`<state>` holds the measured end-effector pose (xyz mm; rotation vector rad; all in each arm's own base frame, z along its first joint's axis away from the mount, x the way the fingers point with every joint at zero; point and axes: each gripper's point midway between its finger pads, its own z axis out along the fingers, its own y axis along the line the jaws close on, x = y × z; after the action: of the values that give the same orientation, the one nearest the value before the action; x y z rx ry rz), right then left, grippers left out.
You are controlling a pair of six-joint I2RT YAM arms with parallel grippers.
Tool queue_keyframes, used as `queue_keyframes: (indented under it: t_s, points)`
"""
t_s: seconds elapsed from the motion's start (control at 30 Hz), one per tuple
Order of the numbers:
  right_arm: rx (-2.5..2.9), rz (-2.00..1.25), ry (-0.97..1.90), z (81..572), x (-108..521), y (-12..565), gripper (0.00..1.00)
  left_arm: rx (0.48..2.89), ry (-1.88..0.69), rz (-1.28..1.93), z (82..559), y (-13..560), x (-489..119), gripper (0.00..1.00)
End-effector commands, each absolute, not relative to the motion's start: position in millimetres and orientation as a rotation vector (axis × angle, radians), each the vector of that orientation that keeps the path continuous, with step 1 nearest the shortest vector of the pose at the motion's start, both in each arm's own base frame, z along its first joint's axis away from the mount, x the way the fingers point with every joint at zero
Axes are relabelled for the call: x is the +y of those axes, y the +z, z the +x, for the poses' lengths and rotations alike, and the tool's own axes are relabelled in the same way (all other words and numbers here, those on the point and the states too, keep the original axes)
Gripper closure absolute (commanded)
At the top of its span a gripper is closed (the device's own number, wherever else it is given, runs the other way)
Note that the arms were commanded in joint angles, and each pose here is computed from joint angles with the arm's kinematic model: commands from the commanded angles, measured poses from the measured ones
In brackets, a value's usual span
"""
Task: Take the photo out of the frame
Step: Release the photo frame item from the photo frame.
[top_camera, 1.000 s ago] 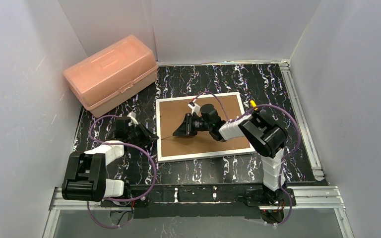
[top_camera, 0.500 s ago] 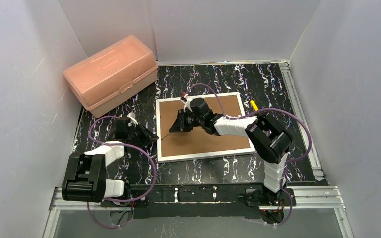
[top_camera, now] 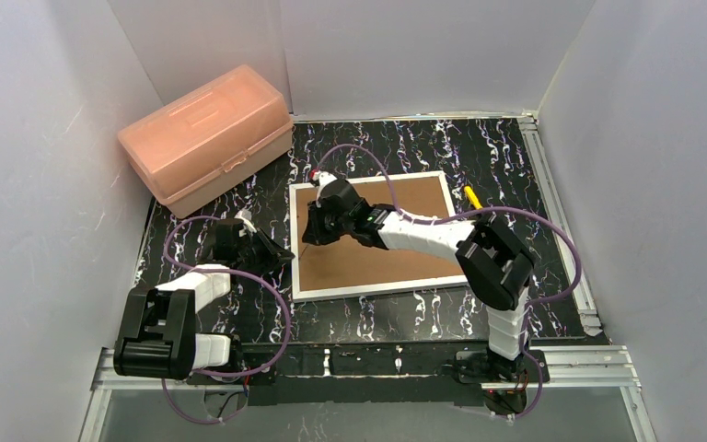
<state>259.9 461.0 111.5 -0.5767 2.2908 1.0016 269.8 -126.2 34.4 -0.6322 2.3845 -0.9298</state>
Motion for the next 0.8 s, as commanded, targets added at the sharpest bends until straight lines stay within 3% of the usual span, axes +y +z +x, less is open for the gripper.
queue_keyframes:
  t_s: [0.0,0.77]
  points:
    - [2.14,-0.687,1.209,204,528,165,0.99,2.55,-1.087,-0.603,222,23,-155,1.0]
    - [2.072,-0.756,1.123,171,597,177,0.99,2.539,-1.092,-0.606,221,26,-156,1.0]
